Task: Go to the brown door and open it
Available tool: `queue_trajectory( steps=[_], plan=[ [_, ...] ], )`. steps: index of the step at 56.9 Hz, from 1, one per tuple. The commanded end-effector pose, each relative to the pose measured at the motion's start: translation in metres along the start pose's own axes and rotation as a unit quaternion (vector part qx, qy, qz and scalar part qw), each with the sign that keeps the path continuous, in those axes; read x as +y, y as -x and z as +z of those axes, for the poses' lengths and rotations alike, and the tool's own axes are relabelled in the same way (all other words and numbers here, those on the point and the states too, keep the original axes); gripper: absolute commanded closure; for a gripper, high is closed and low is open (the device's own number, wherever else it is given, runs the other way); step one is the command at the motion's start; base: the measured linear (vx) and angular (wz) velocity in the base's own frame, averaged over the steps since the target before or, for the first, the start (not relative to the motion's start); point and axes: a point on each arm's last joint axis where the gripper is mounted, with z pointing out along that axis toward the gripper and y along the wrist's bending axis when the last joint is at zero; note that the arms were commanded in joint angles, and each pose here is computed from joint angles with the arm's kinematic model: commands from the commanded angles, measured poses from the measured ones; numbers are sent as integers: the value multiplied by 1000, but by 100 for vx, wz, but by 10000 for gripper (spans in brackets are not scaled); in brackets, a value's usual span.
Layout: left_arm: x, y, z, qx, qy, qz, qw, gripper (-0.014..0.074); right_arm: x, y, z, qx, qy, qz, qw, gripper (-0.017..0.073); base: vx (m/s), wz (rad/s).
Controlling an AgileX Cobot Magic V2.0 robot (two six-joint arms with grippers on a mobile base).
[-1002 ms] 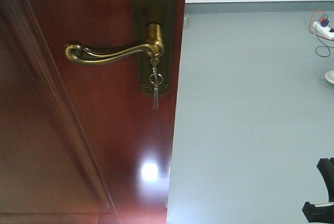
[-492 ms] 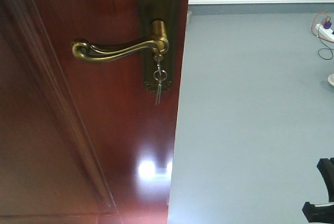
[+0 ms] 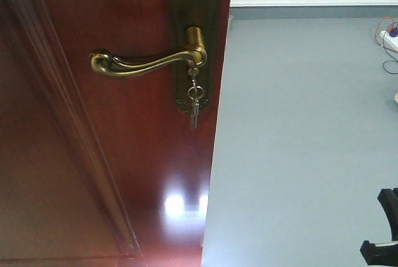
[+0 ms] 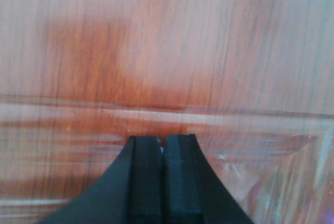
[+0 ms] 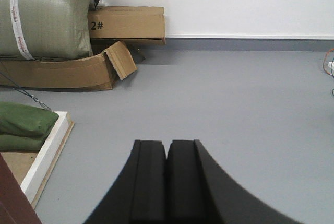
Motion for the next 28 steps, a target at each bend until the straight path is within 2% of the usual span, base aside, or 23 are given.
queue_trajectory(
  steps=[1,28],
  plan=[
    [2,10,3,-19,17,0,1000,600,0,6,0,-39,-2,-5,999,559,1,2],
    [2,10,3,-19,17,0,1000,600,0,6,0,-39,-2,-5,999,559,0,0]
  ],
)
